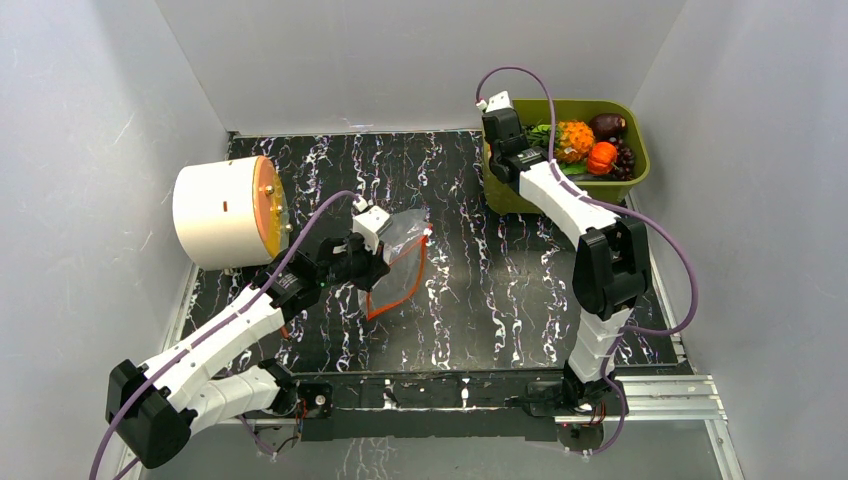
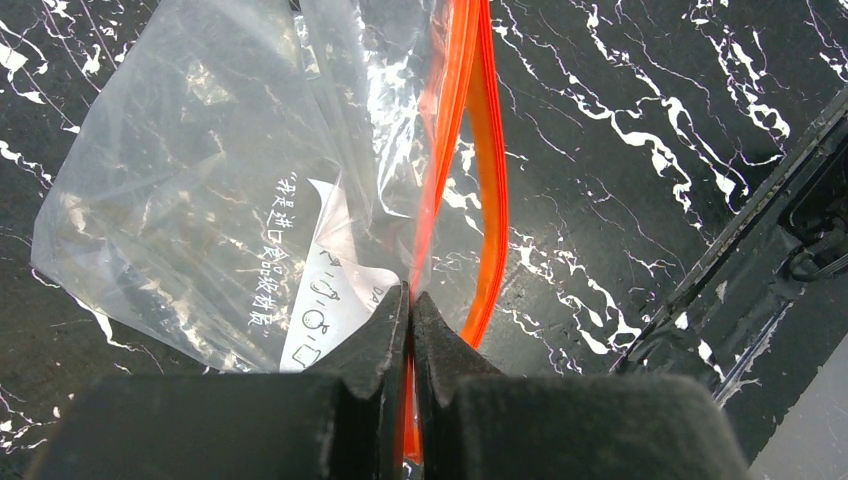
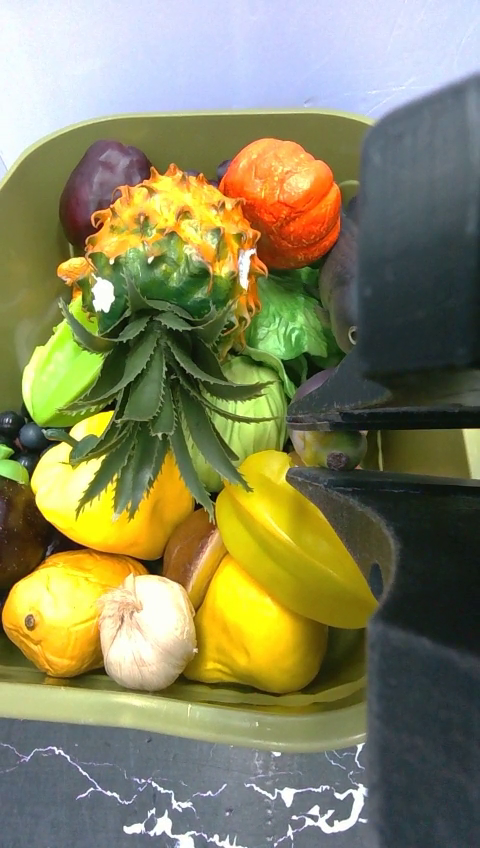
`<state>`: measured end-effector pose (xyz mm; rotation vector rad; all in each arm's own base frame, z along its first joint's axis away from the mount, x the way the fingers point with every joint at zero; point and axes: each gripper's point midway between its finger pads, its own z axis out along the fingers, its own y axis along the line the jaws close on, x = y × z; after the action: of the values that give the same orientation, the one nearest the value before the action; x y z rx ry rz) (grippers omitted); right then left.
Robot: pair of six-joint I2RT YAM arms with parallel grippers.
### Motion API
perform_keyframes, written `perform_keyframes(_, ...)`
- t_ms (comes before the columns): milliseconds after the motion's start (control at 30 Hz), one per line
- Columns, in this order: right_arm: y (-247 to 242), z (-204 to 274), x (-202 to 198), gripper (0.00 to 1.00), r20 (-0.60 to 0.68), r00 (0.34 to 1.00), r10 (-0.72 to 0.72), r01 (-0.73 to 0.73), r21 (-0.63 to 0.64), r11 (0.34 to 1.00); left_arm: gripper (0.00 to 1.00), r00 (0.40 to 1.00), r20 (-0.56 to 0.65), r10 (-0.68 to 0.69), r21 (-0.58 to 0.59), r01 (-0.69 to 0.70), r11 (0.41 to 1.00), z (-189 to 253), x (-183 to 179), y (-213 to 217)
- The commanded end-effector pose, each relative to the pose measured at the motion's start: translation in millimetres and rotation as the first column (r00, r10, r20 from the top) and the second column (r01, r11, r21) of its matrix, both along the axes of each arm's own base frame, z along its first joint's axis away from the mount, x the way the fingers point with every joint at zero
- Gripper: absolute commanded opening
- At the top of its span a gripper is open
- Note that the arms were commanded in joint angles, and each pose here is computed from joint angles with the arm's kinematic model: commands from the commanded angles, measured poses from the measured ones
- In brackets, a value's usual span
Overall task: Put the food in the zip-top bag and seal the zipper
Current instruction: Pick up the fake vegetable from the bin.
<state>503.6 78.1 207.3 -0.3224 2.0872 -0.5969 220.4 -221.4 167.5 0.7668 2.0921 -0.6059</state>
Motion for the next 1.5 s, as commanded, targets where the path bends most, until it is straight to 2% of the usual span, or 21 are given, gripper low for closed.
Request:
perform_keyframes(0,0.6,41.6,1.1,0.00,0.114,0.993,-0.031,0.025,0.054,0.998,0.00,1.000,0.020,0.009,-0.002,-0.009,1.000,4.0,1.4,1.4)
perform_keyframes(333,9.8,77.1,-20.4,0.00,0.168,0.984,-0.067,0.059,0.053,0.997,0.00,0.998,0.022,0.062,-0.035,-0.061,0.998,9.2,6.2,2.1)
perform_keyframes(700,9.8,152.7,-66.3,0.00,0.291,0.951,-0.101,0.041,0.208,0.977,0.00,0.991,-0.033,0.132,-0.148,-0.136,0.980,29.6,10.0,-8.0)
perform_keyframes(900,9.0,182.2,-94.2,0.00,0.326,0.940,-0.105,0.012,0.276,0.961,0.00,0.975,-0.084,0.204,-0.130,-0.214,0.968,29.0,19.1,-7.4)
perform_keyframes(1033,7.3,199.1,-113.7,0.00,0.341,0.934,-0.104,-0.008,0.312,0.950,0.00,0.971,-0.081,0.224,-0.162,-0.235,0.958,36.7,22.9,-9.4)
perform_keyframes(1300,9.4,229.0,-153.3,0.00,0.384,0.923,-0.036,-0.139,0.418,0.898,0.00,0.964,-0.076,0.256,-0.203,-0.266,0.942,47.6,30.0,-12.1)
perform_keyframes(1400,27.2,237.4,-168.5,0.00,0.397,0.917,0.048,-0.256,0.491,0.833,0.00,0.959,-0.078,0.271,-0.218,-0.282,0.934,50.9,31.9,-12.1)
perform_keyframes(1467,41.0,244.7,-180.8,0.00,0.419,0.903,0.099,-0.338,0.546,0.766,0.00,0.957,-0.079,0.278,-0.237,-0.289,0.927,54.0,32.9,-12.8)
